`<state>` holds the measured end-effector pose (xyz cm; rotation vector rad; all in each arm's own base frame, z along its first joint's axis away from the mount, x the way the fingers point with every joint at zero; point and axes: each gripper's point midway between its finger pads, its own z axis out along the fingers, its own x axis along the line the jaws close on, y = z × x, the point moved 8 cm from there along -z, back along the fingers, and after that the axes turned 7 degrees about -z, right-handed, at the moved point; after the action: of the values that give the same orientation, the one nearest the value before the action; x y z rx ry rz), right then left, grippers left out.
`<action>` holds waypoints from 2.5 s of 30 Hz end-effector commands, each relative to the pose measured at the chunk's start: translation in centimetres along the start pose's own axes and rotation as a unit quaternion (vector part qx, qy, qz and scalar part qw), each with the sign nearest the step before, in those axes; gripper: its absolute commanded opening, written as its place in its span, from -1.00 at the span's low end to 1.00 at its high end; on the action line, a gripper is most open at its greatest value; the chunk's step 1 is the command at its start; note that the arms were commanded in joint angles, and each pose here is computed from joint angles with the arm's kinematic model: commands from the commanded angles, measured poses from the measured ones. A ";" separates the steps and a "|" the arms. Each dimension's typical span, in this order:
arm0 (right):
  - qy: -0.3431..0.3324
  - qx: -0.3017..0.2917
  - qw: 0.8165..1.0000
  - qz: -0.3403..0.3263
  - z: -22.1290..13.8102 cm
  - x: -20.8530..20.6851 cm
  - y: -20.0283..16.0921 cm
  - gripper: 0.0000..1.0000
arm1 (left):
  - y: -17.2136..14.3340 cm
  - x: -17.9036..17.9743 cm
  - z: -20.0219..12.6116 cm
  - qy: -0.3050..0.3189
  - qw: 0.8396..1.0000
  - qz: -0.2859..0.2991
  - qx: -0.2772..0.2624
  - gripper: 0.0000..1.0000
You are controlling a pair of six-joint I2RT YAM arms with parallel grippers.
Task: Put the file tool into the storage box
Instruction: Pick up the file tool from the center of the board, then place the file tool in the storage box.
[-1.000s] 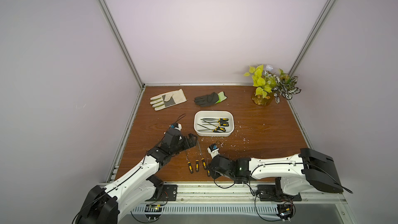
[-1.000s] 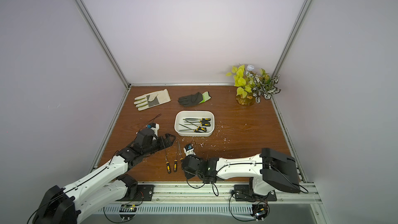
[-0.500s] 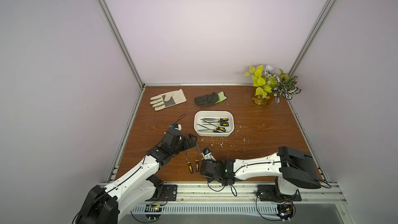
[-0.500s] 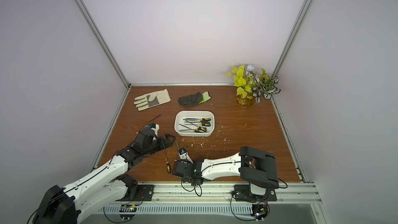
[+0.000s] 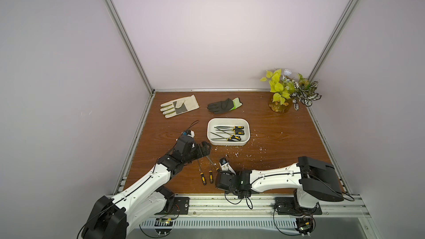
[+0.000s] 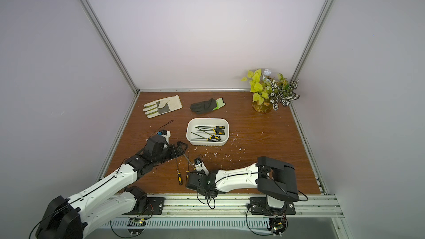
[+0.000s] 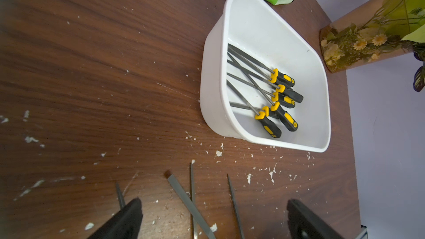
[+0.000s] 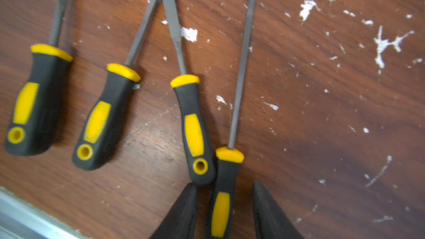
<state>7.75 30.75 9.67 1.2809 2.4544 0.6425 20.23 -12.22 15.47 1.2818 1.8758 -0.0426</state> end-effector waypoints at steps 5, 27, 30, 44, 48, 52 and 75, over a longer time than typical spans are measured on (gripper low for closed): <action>-0.007 -0.008 1.000 0.002 -0.9 -1.8 -1.2 -0.15 | 0.7 -1.0 -0.3 -0.002 1.000 0.011 -0.009 0.99; -0.015 -0.059 0.993 -0.100 -1.3 -2.7 -0.7 -0.77 | 1.9 -3.4 -2.4 -0.012 0.999 0.032 -0.035 0.99; -0.005 -0.090 0.989 -0.117 -2.7 -3.6 0.2 -0.87 | 2.8 -4.6 -3.2 -0.023 0.998 0.041 -0.052 0.99; 0.079 -0.221 0.946 -0.226 -8.2 -9.6 9.2 -0.94 | 5.2 -8.1 -5.8 -0.095 0.990 0.050 -0.091 0.99; 0.048 -0.238 0.929 -0.279 -7.6 -11.7 12.0 -1.00 | 5.5 -8.1 -5.7 -0.094 0.990 0.052 -0.090 0.99; 0.049 -0.235 0.927 -0.289 -5.4 -14.5 14.7 -1.00 | 5.5 -7.9 -4.9 -0.097 0.991 0.049 -0.080 0.99; 0.074 -0.164 0.911 -0.371 2.9 -19.1 15.9 -0.67 | 4.8 -7.0 -3.0 -0.094 0.993 0.045 -0.060 0.99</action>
<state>30.30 23.02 15.39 0.1835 2.5475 0.8665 22.94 -14.01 23.62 1.2473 1.6556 -0.0130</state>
